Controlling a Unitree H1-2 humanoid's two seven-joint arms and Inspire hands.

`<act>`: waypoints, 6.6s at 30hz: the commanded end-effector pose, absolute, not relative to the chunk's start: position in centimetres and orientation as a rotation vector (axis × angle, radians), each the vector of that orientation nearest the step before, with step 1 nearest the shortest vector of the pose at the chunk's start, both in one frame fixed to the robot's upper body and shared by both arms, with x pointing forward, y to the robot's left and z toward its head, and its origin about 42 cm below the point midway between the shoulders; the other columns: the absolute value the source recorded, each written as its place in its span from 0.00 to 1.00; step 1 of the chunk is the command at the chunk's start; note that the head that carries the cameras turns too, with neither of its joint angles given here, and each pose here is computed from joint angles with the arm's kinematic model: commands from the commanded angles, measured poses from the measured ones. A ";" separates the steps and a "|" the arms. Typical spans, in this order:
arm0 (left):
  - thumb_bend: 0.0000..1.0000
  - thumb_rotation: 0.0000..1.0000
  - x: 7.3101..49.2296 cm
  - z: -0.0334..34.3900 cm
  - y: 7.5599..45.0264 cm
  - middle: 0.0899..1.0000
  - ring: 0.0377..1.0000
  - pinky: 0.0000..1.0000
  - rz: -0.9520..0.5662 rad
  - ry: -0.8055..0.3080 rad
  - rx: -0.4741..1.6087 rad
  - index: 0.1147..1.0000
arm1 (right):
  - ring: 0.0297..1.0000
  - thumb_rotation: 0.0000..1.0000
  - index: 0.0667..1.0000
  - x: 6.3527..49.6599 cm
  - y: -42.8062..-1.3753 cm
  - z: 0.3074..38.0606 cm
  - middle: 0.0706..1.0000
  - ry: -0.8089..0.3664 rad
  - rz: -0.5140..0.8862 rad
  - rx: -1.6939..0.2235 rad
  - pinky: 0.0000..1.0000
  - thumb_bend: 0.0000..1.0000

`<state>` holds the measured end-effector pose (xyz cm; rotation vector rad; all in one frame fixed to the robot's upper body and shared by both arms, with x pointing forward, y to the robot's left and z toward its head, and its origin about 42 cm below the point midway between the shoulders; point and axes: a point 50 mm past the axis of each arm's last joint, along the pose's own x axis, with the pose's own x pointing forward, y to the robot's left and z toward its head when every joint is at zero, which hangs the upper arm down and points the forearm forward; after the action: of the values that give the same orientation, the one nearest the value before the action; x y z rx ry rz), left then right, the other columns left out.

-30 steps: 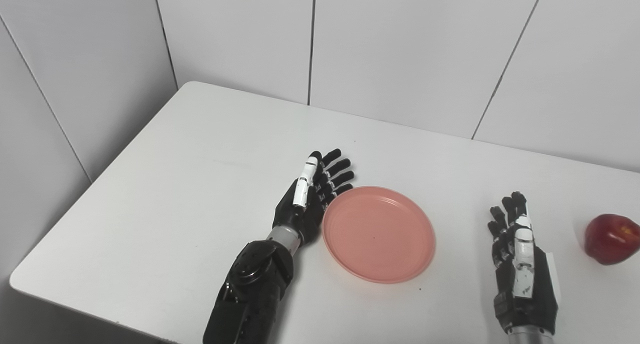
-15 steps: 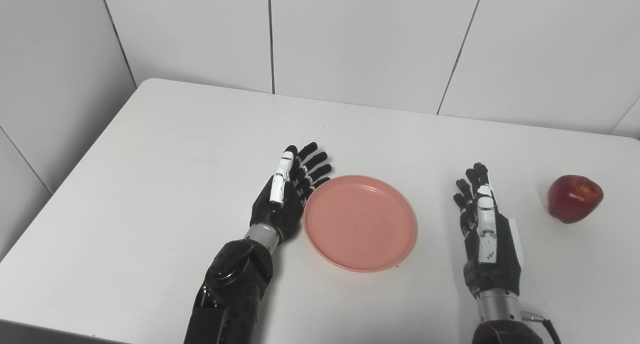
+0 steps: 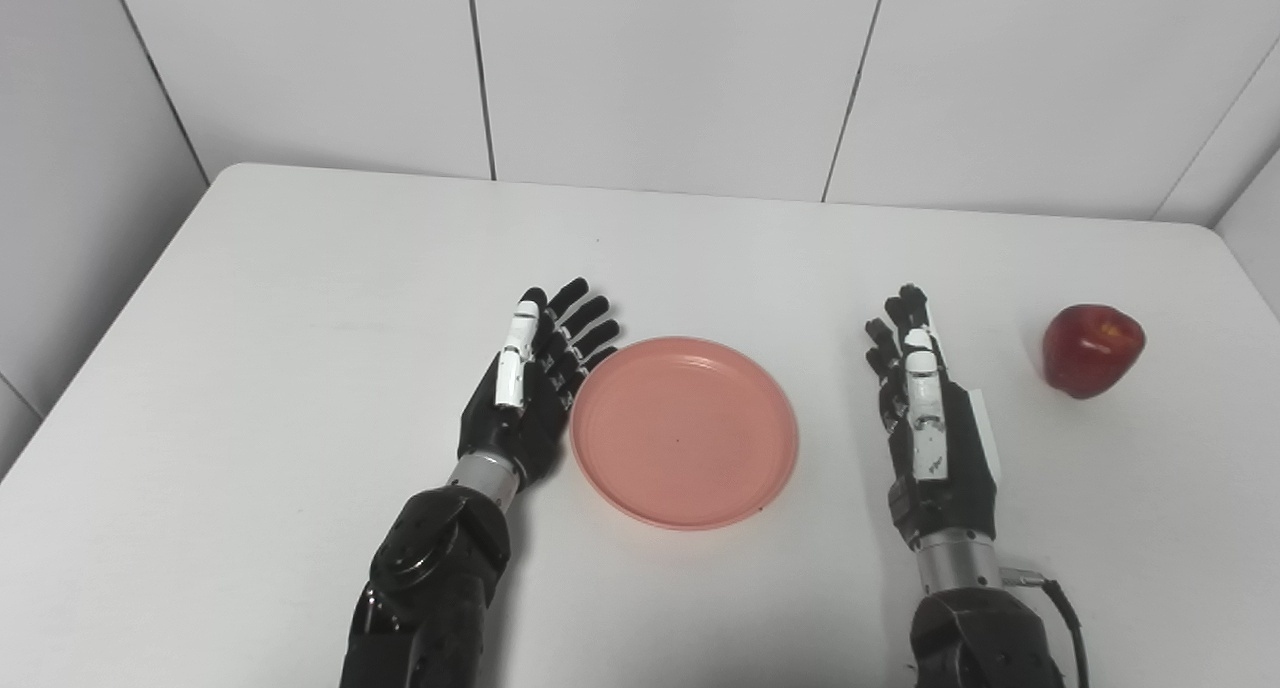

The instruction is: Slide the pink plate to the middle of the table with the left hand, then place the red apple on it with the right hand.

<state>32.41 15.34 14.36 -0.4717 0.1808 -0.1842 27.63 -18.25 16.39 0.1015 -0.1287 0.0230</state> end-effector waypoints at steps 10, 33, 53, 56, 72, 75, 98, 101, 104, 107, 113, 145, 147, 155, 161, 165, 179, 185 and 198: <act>0.38 1.00 32.8 13.8 17.1 0.87 0.87 0.88 -0.181 0.105 -0.481 0.86 | 0.90 0.95 0.92 29.4 -19.1 21.2 0.92 -0.288 -0.013 -0.113 0.89 0.49; 0.40 1.00 33.5 11.3 20.2 0.89 0.88 0.89 -0.181 0.095 -0.502 0.88 | 0.81 0.48 0.81 30.5 -24.1 26.9 0.81 -0.400 -0.300 -0.562 0.75 0.87; 0.40 1.00 33.9 10.3 21.3 0.88 0.87 0.89 -0.179 0.088 -0.529 0.87 | 0.85 0.41 0.87 31.3 -30.8 28.6 0.90 -0.330 -0.499 -0.847 0.74 0.94; 0.40 1.00 33.8 10.2 21.4 0.89 0.89 0.91 -0.181 0.088 -0.529 0.88 | 0.86 0.39 0.90 31.4 -31.7 28.3 0.93 -0.288 -0.506 -0.869 0.73 0.93; 0.40 1.00 33.8 10.2 21.4 0.88 0.87 0.89 -0.169 0.094 -0.541 0.88 | 0.92 0.37 0.93 32.4 -35.7 26.0 0.96 -0.122 -0.532 -0.913 0.81 0.92; 0.40 1.00 33.8 10.2 21.4 0.88 0.87 0.90 -0.169 0.094 -0.545 0.87 | 0.90 0.37 0.93 32.7 -36.1 25.4 0.96 -0.105 -0.536 -0.904 0.79 0.93; 0.39 1.00 33.5 10.5 21.4 0.88 0.88 0.89 -0.165 0.101 -0.555 0.88 | 0.88 0.51 0.91 35.5 -38.0 22.9 0.94 0.026 -0.492 -0.972 0.73 1.00; 0.39 1.00 33.6 10.5 21.5 0.88 0.88 0.89 -0.163 0.100 -0.554 0.88 | 0.86 0.50 0.91 35.8 -38.0 22.8 0.94 0.029 -0.480 -0.961 0.71 1.00; 0.39 1.00 33.7 10.4 21.6 0.88 0.87 0.88 -0.165 0.096 -0.545 0.87 | 0.85 0.51 0.91 36.1 -38.0 22.6 0.93 0.030 -0.473 -0.953 0.69 1.00; 0.39 1.00 33.6 10.5 21.6 0.88 0.87 0.88 -0.162 0.097 -0.540 0.87 | 0.85 0.51 0.91 36.3 -38.0 22.5 0.93 0.030 -0.468 -0.948 0.68 1.00; 0.39 1.00 33.5 10.6 21.5 0.87 0.86 0.87 -0.151 0.101 -0.538 0.86 | 0.87 0.50 0.92 36.4 -37.4 22.6 0.95 0.052 -0.446 -0.936 0.71 1.00; 0.39 1.00 33.4 10.7 21.4 0.88 0.86 0.88 -0.171 0.098 -0.539 0.86 | 0.88 0.48 0.92 37.7 -37.6 21.9 0.95 0.110 -0.381 -0.961 0.74 1.00; 0.39 1.00 33.3 10.8 21.3 0.87 0.86 0.88 -0.172 0.097 -0.536 0.86 | 0.88 0.48 0.92 37.8 -37.7 21.7 0.95 0.116 -0.380 -0.957 0.73 1.00; 0.39 1.00 33.2 10.9 21.3 0.88 0.87 0.88 -0.168 0.102 -0.533 0.87 | 0.87 0.46 0.91 38.2 -37.9 21.4 0.93 0.118 -0.382 -0.969 0.73 1.00; 0.39 1.00 33.1 10.9 21.2 0.88 0.86 0.88 -0.169 0.102 -0.535 0.87 | 0.87 0.43 0.89 38.7 -37.9 21.4 0.92 0.115 -0.381 -0.966 0.75 1.00; 0.39 1.00 33.1 10.9 21.2 0.88 0.87 0.88 -0.169 0.104 -0.538 0.86 | 0.86 0.43 0.89 38.9 -37.9 21.4 0.91 0.117 -0.374 -0.973 0.75 1.00; 0.39 1.00 33.1 10.8 21.2 0.88 0.87 0.89 -0.172 0.106 -0.534 0.87 | 0.72 0.26 0.77 39.7 -37.9 21.0 0.75 0.058 -0.383 -0.867 0.62 0.98; 0.39 1.00 33.0 11.0 21.2 0.88 0.86 0.88 -0.172 0.109 -0.538 0.87 | 0.57 0.16 0.63 40.0 -37.8 20.8 0.60 0.024 -0.387 -0.862 0.50 0.86; 0.39 1.00 33.0 11.0 21.1 0.87 0.86 0.88 -0.165 0.112 -0.535 0.87 | 0.44 0.13 0.45 40.5 -38.2 20.4 0.46 -0.033 -0.407 -0.867 0.38 0.52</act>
<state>33.43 21.15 11.95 -0.5366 0.0504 -0.1801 39.24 -37.95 17.17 -0.8564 0.1029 -0.3787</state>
